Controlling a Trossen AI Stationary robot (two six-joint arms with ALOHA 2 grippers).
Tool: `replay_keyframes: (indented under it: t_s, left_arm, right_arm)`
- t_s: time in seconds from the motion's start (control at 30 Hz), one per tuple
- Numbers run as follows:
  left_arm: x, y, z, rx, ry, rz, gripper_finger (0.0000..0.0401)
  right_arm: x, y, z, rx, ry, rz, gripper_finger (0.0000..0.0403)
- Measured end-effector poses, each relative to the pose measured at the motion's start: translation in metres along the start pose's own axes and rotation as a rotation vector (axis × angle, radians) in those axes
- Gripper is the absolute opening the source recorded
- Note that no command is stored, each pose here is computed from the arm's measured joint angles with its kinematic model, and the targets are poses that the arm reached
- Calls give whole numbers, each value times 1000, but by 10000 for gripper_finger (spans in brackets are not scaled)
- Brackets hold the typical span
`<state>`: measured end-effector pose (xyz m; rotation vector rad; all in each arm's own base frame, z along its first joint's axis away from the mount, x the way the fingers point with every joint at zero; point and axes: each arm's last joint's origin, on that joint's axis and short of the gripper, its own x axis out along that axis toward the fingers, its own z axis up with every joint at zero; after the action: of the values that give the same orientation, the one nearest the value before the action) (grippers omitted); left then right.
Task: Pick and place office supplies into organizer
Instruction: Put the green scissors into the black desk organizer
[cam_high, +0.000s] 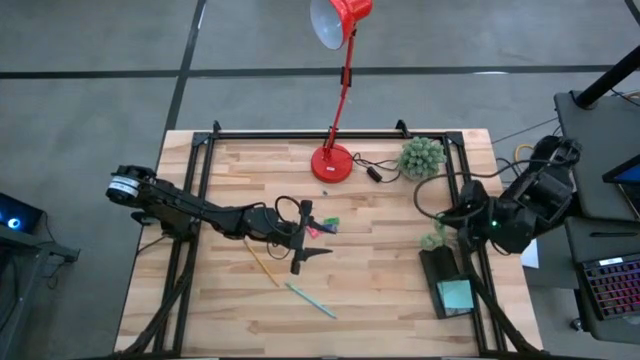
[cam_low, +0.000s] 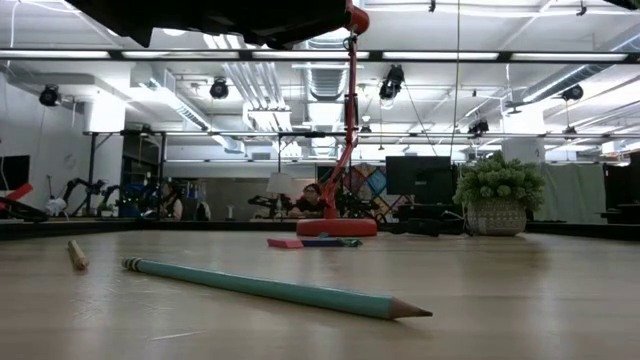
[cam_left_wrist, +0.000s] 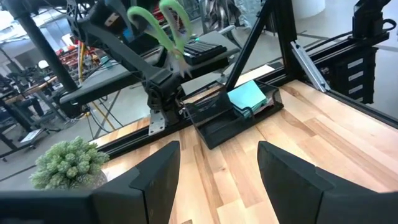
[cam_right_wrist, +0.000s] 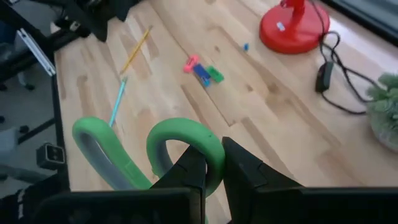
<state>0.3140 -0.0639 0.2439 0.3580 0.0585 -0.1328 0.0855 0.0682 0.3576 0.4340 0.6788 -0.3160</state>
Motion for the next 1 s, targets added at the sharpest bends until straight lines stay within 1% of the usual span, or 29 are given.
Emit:
replay_keyframes:
  t_s: [0.13, 0.3, 0.43, 0.53, 0.8, 1.0]
  left_arm:
    - [0, 1, 0, -1, 8, 23, 202]
    - [0, 1, -2, 0, 33, 44, 202]
    - [0, 1, -2, -42, 40, 55, 202]
    - [0, 1, -3, -76, 45, 68, 202]
    - [0, 1, -3, -78, 45, 69, 202]
    - [0, 2, -3, -77, 47, 74, 202]
  right_arm:
    - [6, 0, -12, 1, 26, -5, 24]
    - [8, -3, -25, -19, 42, 18, 24]
    - [6, -7, -33, -47, 0, 49, 24]
    - [7, -11, -40, -72, -3, 72, 24]
    - [16, -24, -62, -110, -18, 95, 24]
    - [24, -34, -76, -103, -5, 107, 26]
